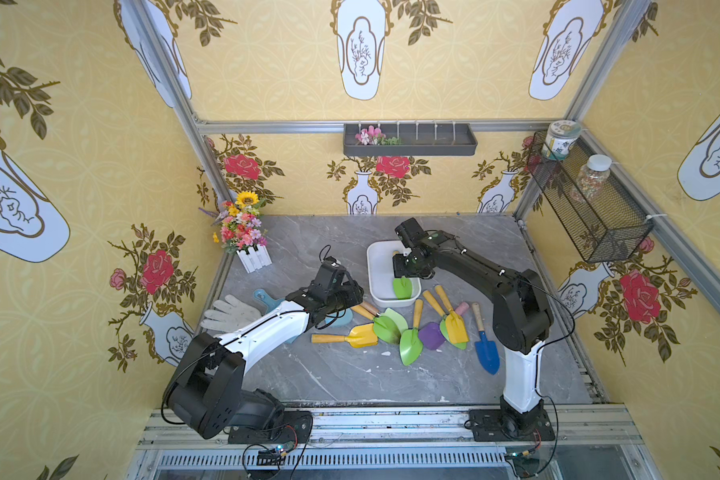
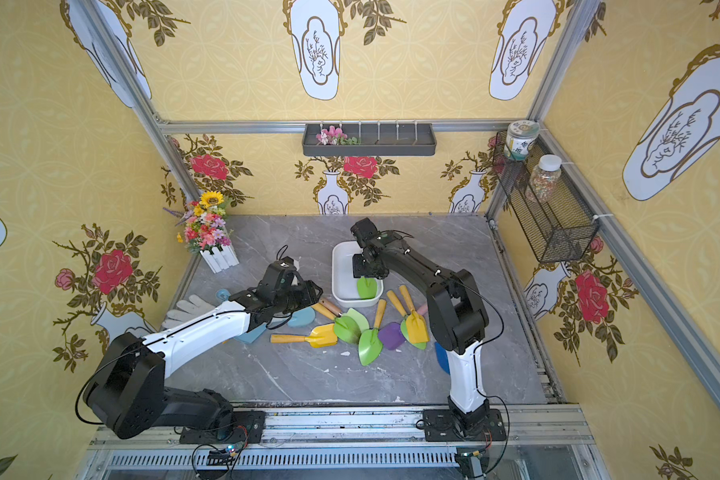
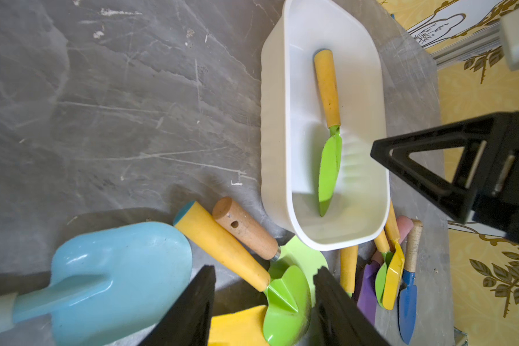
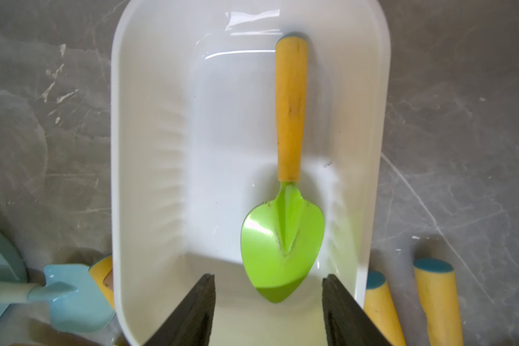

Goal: Put the shovel into the storage box
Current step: Pick up the shovel from the center of the board.

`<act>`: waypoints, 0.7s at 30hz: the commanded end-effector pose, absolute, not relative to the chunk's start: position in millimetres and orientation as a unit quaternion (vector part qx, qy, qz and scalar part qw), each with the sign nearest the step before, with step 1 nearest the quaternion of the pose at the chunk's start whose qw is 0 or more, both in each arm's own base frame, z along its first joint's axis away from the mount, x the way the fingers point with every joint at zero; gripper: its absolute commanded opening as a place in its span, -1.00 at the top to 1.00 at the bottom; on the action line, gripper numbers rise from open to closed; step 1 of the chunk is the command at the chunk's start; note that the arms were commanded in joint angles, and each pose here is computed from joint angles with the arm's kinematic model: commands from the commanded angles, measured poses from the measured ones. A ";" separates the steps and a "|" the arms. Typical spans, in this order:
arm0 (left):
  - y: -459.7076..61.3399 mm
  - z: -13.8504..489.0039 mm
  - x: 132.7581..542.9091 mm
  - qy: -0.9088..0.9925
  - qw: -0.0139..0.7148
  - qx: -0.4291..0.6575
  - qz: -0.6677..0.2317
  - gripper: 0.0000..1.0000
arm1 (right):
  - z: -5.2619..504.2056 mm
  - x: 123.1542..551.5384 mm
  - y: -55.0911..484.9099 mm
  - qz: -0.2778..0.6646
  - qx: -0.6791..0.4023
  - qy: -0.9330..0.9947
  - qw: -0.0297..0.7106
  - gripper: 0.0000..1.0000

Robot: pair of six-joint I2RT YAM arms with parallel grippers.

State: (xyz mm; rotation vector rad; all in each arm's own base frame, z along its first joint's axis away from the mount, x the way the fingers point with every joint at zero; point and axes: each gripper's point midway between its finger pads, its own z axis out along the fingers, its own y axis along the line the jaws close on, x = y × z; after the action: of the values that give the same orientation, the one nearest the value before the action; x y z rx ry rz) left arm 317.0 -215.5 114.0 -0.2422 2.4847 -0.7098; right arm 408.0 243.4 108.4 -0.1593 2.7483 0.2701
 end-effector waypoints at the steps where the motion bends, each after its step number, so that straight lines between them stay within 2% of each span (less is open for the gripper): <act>1: -220.4 113.7 307.5 0.922 0.255 -0.077 -0.280 -0.17 | 121.1 401.4 250.0 0.114 -0.059 0.970 0.206 -0.24; 12: -254.2 126.0 282.0 0.911 0.246 -0.034 -0.329 -0.18 | 131.6 353.1 224.1 0.118 -0.044 0.970 0.209 -0.28; 21: -295.1 128.9 277.9 0.905 0.233 0.006 -0.355 -0.18 | 120.0 334.1 159.5 0.111 0.032 0.974 0.197 -0.27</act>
State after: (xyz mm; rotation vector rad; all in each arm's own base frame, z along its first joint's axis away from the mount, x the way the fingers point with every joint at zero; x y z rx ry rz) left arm 275.9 -283.5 124.5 -0.0074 2.5085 -0.9289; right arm 333.5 170.8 119.8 0.0287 2.7384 0.2866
